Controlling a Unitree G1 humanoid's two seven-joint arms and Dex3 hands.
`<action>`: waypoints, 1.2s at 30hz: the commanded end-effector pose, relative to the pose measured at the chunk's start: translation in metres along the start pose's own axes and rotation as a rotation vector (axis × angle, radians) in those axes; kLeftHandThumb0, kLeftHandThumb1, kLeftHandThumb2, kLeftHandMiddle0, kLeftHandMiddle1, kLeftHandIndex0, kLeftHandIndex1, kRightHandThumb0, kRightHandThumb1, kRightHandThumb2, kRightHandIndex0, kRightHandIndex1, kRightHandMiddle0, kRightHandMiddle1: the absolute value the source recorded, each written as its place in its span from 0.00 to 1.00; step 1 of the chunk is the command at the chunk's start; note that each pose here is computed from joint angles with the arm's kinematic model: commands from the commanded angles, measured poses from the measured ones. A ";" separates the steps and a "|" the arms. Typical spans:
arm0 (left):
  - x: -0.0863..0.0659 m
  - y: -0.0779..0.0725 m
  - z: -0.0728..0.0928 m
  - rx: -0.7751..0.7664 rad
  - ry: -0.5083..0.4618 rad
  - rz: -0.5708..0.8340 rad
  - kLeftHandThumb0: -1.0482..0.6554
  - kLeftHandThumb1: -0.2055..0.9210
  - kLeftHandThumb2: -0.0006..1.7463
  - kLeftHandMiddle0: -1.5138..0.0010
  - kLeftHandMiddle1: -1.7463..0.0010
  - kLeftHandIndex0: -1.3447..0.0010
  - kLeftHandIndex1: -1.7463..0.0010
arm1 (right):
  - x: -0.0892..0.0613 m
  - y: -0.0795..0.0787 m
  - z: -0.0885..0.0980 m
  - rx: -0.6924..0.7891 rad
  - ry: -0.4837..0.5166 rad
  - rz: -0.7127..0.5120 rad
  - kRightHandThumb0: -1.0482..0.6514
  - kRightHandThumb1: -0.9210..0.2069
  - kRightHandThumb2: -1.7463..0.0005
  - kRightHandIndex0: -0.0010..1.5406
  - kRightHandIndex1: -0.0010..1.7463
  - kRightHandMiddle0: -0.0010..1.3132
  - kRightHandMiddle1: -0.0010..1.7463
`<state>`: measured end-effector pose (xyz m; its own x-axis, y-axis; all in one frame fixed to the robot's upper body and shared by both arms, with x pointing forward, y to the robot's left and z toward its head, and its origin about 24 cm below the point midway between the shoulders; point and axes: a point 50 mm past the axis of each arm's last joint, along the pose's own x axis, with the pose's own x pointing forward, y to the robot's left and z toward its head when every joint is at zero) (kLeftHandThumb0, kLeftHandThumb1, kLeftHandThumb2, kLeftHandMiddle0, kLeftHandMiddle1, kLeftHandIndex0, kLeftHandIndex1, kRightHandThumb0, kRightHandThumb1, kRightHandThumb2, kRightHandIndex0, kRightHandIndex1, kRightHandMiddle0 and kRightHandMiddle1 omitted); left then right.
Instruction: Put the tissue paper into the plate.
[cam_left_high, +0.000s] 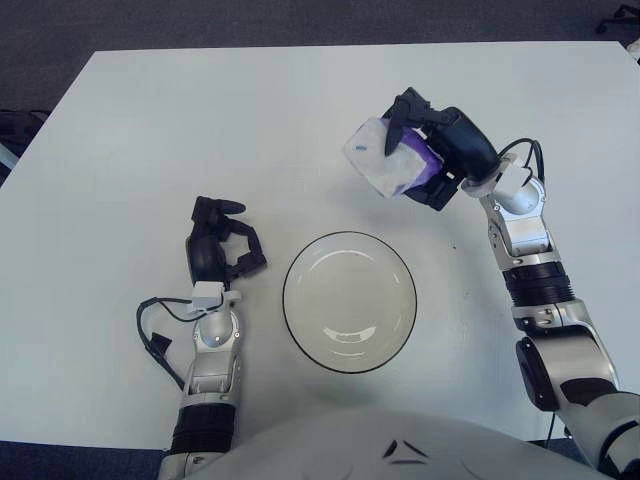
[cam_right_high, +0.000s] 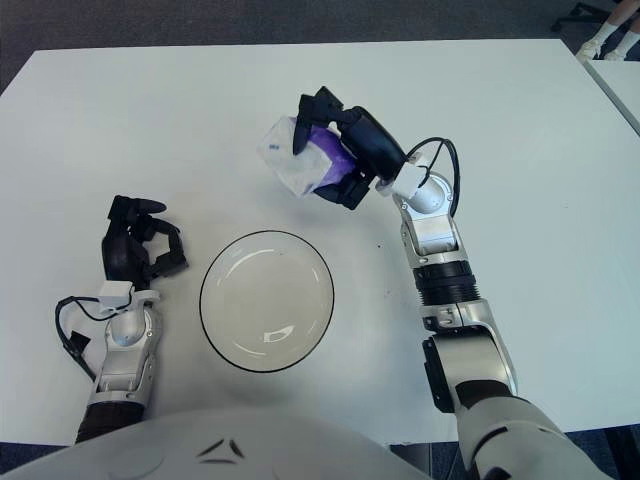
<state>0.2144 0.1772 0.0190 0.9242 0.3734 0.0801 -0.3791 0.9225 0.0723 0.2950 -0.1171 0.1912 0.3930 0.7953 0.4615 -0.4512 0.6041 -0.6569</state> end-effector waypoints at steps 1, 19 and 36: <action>-0.020 0.005 -0.036 0.068 0.179 -0.011 0.61 0.39 0.82 0.55 0.01 0.68 0.00 | 0.003 0.010 0.011 0.059 -0.054 0.082 0.62 0.92 0.00 0.65 0.90 0.54 1.00; -0.018 0.003 -0.036 0.070 0.174 -0.018 0.61 0.41 0.80 0.55 0.02 0.69 0.00 | 0.002 0.042 0.035 -0.069 -0.255 0.427 0.62 0.83 0.04 0.58 0.94 0.48 1.00; -0.019 0.003 -0.035 0.062 0.181 -0.013 0.61 0.41 0.80 0.55 0.03 0.68 0.00 | -0.006 0.044 0.039 -0.154 -0.344 0.575 0.62 0.80 0.06 0.56 0.95 0.46 1.00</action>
<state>0.2181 0.1756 0.0199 0.9274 0.3652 0.0808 -0.3708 0.9259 0.0719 0.2437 -0.0915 0.1778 -0.1243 0.9785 0.1644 -0.4143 0.0994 -0.9047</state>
